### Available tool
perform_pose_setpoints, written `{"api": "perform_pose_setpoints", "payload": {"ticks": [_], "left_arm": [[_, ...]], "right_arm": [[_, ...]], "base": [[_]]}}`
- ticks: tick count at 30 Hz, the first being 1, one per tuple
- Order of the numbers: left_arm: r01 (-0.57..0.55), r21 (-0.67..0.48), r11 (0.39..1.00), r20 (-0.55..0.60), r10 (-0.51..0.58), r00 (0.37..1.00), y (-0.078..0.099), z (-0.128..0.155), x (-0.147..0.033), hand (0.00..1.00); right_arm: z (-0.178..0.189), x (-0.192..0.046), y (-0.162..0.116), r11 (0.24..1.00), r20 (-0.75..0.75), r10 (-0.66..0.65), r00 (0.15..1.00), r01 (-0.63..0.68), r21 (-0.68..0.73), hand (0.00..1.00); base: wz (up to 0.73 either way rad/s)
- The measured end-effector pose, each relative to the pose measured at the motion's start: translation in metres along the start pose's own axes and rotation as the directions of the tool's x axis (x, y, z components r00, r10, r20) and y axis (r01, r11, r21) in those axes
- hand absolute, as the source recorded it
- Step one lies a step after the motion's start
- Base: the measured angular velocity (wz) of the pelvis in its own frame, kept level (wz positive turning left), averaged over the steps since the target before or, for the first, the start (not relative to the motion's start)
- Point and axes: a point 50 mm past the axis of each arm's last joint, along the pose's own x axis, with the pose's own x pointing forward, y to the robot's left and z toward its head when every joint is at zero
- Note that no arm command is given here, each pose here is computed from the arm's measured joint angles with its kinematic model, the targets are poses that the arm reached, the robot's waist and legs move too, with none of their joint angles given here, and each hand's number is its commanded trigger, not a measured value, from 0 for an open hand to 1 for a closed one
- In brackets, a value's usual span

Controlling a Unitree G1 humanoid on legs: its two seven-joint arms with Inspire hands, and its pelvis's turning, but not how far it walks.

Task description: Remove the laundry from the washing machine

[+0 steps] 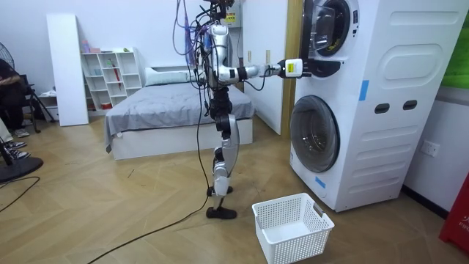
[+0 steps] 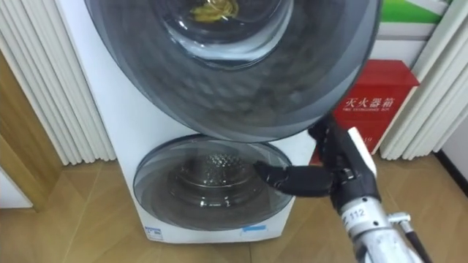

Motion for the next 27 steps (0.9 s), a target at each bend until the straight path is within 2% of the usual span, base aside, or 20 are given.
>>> {"api": "perform_pose_setpoints", "payload": {"ticks": [5,15,27], "left_arm": [[0.009,0.013,1.0,0.01,-0.01,1.0,-0.003,0.001,-0.001,0.0],[0.032,0.049,0.998,0.043,-0.034,0.999,-0.011,0.008,-0.001,0.0],[0.06,0.1,0.993,0.074,-0.068,0.995,-0.017,0.011,-0.001,0.0]], "right_arm": [[-0.013,-0.01,0.005,0.998,-0.049,-0.002,0.999,0.005,0.058,0.0],[-0.015,-0.01,0.02,0.994,-0.049,0.028,0.998,-0.022,0.104,0.0],[0.013,-0.004,0.031,0.99,0.071,0.088,0.994,-0.095,0.1,0.0]], "base": [[0.0],[-0.02],[-0.08]]}}
